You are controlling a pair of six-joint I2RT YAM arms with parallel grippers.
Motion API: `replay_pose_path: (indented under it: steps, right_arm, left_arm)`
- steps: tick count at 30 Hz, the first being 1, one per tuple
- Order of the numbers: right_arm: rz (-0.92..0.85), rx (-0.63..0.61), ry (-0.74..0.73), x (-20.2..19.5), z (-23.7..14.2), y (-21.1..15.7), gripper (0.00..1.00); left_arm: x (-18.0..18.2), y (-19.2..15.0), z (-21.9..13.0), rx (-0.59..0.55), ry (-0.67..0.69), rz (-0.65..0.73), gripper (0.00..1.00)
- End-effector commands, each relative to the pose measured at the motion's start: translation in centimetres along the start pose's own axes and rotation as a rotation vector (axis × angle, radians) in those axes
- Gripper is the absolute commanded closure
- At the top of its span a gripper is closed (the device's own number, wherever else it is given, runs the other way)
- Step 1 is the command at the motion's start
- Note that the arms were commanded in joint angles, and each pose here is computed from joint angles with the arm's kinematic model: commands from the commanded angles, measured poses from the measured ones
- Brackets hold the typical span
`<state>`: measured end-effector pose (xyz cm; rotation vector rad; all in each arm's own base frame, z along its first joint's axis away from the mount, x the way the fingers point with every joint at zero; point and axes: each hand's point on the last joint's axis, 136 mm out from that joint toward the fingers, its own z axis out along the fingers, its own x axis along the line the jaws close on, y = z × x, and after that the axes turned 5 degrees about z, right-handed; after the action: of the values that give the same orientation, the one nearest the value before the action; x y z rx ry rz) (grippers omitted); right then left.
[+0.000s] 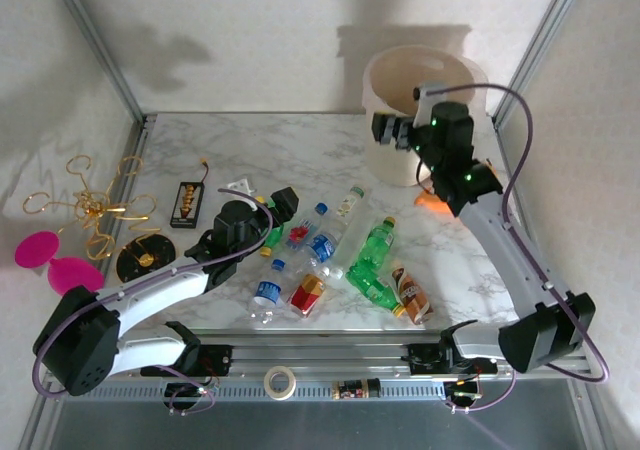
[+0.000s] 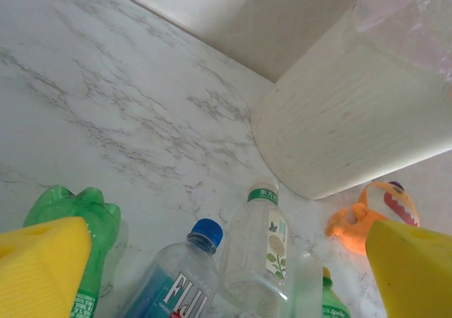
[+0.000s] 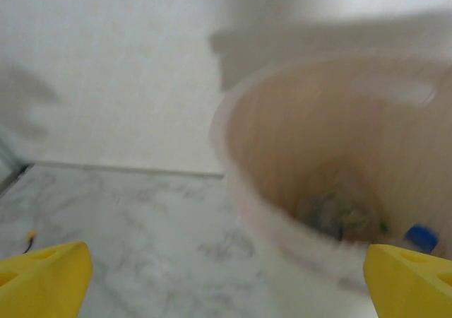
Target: Put the plastic bottles in the bin
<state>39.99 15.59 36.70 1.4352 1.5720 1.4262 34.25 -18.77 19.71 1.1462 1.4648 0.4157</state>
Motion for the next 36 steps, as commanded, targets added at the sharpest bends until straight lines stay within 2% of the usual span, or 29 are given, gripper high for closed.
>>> replay_pose_path:
  steps: [1, 6, 12, 14, 20, 29, 32, 36]
  right_arm:
    - [0.065, 0.112, 0.047, 0.6, -0.9, -4.9, 0.01]
    - [0.159, 0.263, 0.088, 0.9, -2.0, -12.3, 0.01]
    - [0.270, 0.435, 0.009, -0.2, -2.9, -19.5, 0.01]
    - [0.287, 0.479, -0.032, -0.5, -3.4, -21.5, 0.01]
    - [0.293, 0.674, -0.277, -2.8, -6.1, -27.4, 0.01]
    - [0.212, 0.808, -0.599, -5.6, -12.9, -31.0, 0.05]
    - [0.239, 0.815, -0.644, -6.6, -14.5, -31.6, 0.10]
    - [0.267, 0.842, -0.685, -7.5, -16.0, -32.8, 0.12]
  left_arm:
    - [0.0, -0.3, 0.2, 0.029, -0.012, 0.040, 0.00]
    - [0.1, -1.2, 0.6, 0.055, -0.023, 0.063, 0.01]
    - [0.6, -2.4, 0.5, 0.083, -0.032, 0.062, 0.00]
    - [0.9, -2.9, 0.4, 0.090, -0.032, 0.058, 0.01]
    - [1.5, -4.0, 0.4, 0.110, -0.030, 0.060, 0.00]
    - [1.6, -5.1, 1.3, 0.149, -0.035, 0.101, 0.00]
    - [1.4, -5.4, 1.7, 0.159, -0.042, 0.114, 0.00]
    - [1.1, -5.8, 2.1, 0.181, -0.054, 0.135, 0.00]
